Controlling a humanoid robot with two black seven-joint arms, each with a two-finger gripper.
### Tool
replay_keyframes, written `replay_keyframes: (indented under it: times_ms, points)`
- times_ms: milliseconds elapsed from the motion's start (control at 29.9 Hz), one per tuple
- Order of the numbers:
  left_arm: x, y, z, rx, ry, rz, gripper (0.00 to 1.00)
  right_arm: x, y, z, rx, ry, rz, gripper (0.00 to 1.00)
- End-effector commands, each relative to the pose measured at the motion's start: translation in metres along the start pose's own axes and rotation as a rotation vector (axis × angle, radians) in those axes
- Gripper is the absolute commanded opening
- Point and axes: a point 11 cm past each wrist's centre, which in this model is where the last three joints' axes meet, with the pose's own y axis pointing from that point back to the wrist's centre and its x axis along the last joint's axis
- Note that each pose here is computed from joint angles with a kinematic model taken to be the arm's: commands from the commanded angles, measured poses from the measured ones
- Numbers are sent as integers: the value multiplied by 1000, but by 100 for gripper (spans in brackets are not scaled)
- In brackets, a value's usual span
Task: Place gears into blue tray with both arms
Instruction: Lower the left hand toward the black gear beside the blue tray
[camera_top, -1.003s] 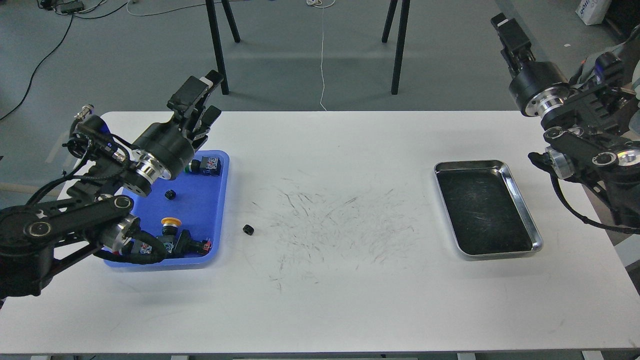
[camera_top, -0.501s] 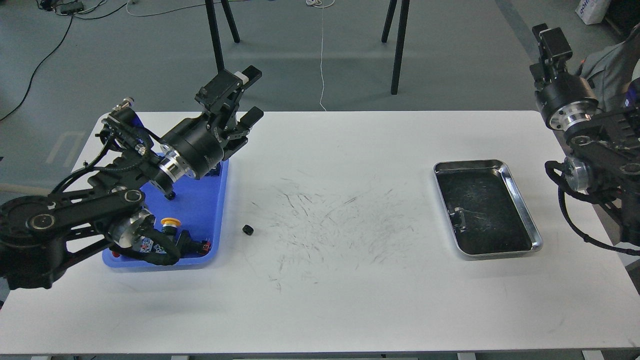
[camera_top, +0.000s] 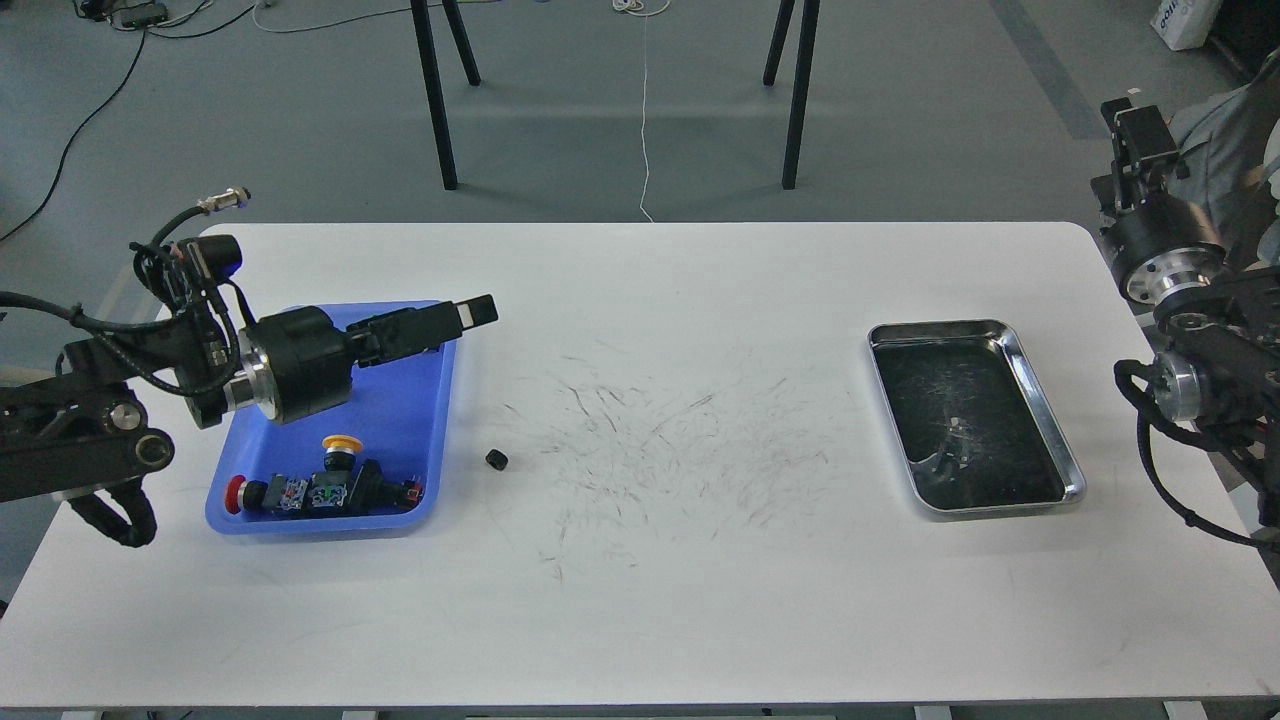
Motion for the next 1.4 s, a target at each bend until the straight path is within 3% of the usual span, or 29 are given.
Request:
replay_keyframes:
  times_ms: [0, 334, 669, 903, 1371]
  points:
    - [-2, 11, -8, 17, -102, -43, 100, 0, 3, 6, -12, -11, 8, 95]
    - [16, 6, 1, 1, -141, -12, 100, -1, 4, 9, -17, -11, 6, 95]
    - [6, -1, 2, -1, -166, -98, 100, -4, 4, 10, -18, -15, 3, 95]
    - [-5, 2, -6, -18, -523, -288, 98, -6, 5, 11, -21, -16, 0, 95]
    - [-7, -44, -9, -90, -895, -458, 92, -6, 7, 15, -29, -8, -1, 95]
